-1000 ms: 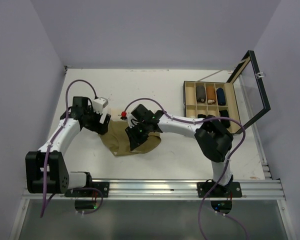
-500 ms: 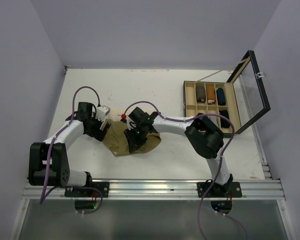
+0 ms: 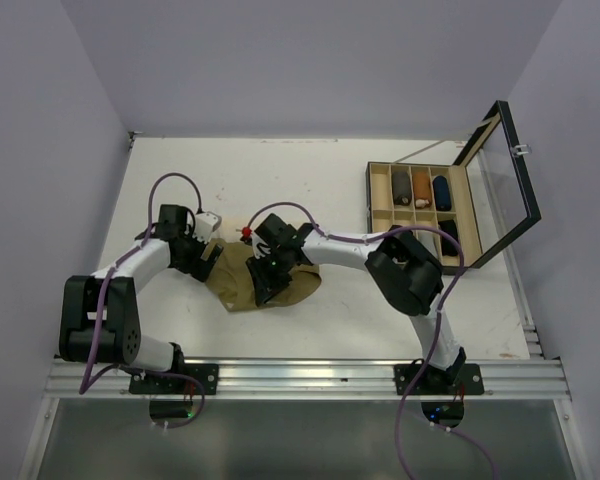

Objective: Roll the underwear
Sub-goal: Flatten the underwear

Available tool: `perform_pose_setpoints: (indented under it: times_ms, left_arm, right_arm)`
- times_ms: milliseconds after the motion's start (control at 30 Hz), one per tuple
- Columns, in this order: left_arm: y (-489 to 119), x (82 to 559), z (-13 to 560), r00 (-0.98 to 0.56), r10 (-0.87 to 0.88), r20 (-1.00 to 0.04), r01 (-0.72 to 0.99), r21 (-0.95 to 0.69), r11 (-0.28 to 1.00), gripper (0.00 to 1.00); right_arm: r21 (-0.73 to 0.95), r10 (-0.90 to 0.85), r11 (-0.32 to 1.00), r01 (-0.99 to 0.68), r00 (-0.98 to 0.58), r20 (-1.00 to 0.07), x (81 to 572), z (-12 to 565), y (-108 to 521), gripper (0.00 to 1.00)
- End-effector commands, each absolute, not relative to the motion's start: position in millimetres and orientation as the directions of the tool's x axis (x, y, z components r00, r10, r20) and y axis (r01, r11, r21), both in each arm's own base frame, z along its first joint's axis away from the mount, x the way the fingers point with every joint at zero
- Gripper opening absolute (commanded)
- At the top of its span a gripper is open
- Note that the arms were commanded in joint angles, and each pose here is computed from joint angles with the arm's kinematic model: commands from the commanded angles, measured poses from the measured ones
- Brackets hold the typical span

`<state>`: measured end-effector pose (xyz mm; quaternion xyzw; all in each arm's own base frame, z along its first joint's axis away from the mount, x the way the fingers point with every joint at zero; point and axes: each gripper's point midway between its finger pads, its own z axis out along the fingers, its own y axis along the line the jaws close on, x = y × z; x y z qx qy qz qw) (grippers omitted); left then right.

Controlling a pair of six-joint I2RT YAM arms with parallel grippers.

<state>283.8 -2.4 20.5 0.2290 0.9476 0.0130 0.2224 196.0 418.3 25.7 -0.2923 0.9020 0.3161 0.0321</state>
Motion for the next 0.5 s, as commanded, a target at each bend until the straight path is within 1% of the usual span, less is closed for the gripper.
perform_pose_setpoints:
  times_ms: [0, 33, 133, 167, 267, 467]
  left_arm:
    - [-2.3, 290.8, 21.8, -0.779, 0.442, -0.444, 0.419, 0.155, 0.894, 1.0]
    - [-2.0, 290.3, 21.3, -0.78, 0.443, -0.442, 0.419, 0.156, 0.894, 1.0]
    - [0.1, 288.6, 19.6, -0.783, 0.447, -0.432, 0.419, 0.163, 0.893, 1.0]
    - [0.3, 288.0, 18.7, -0.785, 0.45, -0.427, 0.421, 0.165, 0.892, 1.0]
    - [5.3, 286.9, 16.3, -0.794, 0.453, -0.405, 0.415, 0.183, 0.891, 1.0]
    - [15.3, 283.4, 10.1, -0.809, 0.466, -0.359, 0.411, 0.222, 0.884, 1.0]
  right_arm:
    - [0.574, -0.471, 0.631, -0.522, -0.845, -0.251, 206.0, 34.5, 428.3, 0.29]
    - [0.574, -0.468, 0.632, -0.521, -0.847, -0.252, 207.2, 34.9, 428.3, 0.27]
    - [0.575, -0.47, 0.635, -0.515, -0.849, -0.241, 207.6, 29.1, 428.8, 0.11]
    - [0.573, -0.472, 0.635, -0.517, -0.848, -0.241, 207.1, 28.2, 428.9, 0.11]
    - [0.571, -0.475, 0.636, -0.519, -0.847, -0.241, 209.0, 25.8, 426.5, 0.0]
    - [0.583, -0.459, 0.636, -0.505, -0.855, -0.241, 218.8, 33.1, 402.3, 0.0]
